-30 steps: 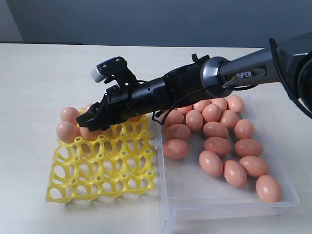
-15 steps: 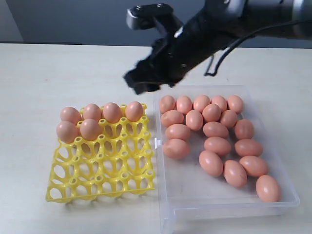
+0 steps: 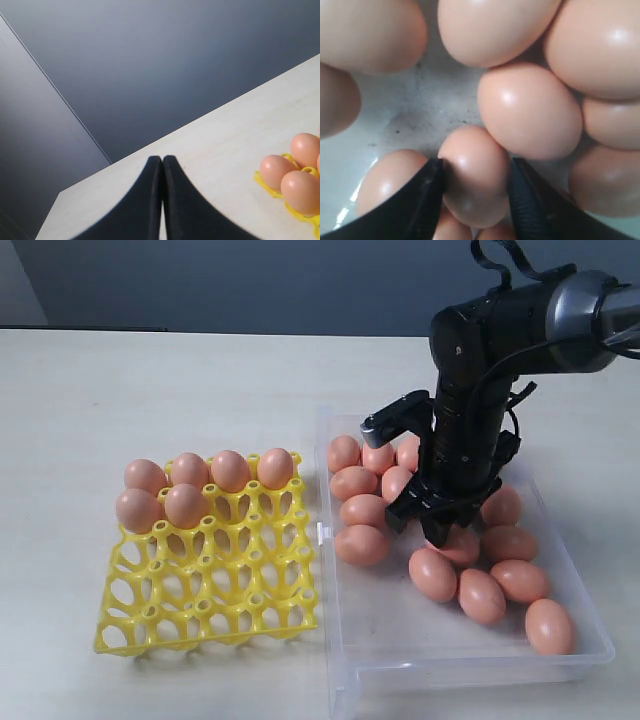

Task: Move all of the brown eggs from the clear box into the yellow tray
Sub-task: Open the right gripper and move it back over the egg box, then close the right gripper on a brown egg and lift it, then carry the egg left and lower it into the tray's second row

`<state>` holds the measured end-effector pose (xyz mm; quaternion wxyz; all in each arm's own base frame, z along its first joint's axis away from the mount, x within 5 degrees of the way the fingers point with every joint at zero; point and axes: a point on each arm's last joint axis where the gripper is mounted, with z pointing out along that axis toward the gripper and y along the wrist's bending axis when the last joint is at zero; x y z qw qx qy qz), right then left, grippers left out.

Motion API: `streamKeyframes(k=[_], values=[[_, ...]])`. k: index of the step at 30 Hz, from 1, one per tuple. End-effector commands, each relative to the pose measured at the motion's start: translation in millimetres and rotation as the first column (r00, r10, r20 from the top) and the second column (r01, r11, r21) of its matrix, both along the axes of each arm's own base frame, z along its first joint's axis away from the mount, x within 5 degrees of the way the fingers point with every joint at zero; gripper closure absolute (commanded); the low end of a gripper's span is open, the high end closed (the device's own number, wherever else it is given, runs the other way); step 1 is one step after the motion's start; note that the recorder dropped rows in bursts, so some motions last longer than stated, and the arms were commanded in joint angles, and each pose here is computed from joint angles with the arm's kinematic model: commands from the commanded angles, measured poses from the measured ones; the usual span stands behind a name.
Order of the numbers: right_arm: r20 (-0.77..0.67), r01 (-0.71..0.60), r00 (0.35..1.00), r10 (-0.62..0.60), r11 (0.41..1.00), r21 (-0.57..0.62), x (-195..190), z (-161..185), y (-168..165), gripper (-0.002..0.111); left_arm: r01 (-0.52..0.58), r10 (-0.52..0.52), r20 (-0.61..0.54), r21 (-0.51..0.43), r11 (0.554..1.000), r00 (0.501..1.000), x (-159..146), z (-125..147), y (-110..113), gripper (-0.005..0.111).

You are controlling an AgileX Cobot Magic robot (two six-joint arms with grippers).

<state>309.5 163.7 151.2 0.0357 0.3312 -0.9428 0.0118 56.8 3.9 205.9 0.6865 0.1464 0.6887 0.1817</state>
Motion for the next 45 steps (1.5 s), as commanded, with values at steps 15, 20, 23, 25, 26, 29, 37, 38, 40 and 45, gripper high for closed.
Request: streamKeyframes(k=[15,20,23,25,26,29,37,38,40,45], values=[[-0.076,-0.004,0.997,0.004,1.0,-0.008,-1,-25,1,0.062,0.012,-0.012,0.009,-0.001,1.0,1.0,0,1,-1,0.106],[-0.069,-0.006,0.998,0.005,1.0,-0.007,-1,-21,0,0.109,0.012,-0.012,0.009,-0.001,1.0,1.0,0,1,-1,0.106],[-0.043,-0.017,0.999,0.017,1.0,0.002,-3,-7,1,0.105,0.012,-0.012,0.009,-0.001,1.0,1.0,0,1,-1,0.106],[0.001,-0.025,1.0,0.025,0.999,0.025,-5,8,3,0.105,0.012,-0.012,0.009,-0.001,1.0,1.0,0,1,-1,0.106],[0.039,-0.032,0.999,0.03,0.999,0.044,-6,19,5,0.105,0.012,-0.012,0.009,-0.001,1.0,1.0,0,1,-1,0.106],[0.184,-0.036,0.983,0.005,0.986,0.163,-8,51,14,0.105,0.012,-0.012,0.009,-0.001,1.0,1.0,0,1,-1,0.106],[0.419,-0.129,0.879,-0.227,0.733,0.668,1,90,76,0.105,0.012,-0.012,0.009,-0.001,1.0,1.0,0,1,-1,0.106],[0.416,-0.142,0.881,-0.227,0.712,0.688,2,83,85,0.105,0.012,-0.012,0.009,-0.001,1.0,1.0,0,1,-1,0.106],[0.385,-0.141,0.897,-0.217,0.687,0.713,3,63,99,0.107,0.012,-0.012,0.009,-0.001,1.0,1.0,0,1,-1,0.106],[0.349,-0.152,0.921,-0.174,0.664,0.732,1,21,122,0.107,0.012,-0.012,0.009,-0.001,1.0,1.0,0,1,-1,0.106]])
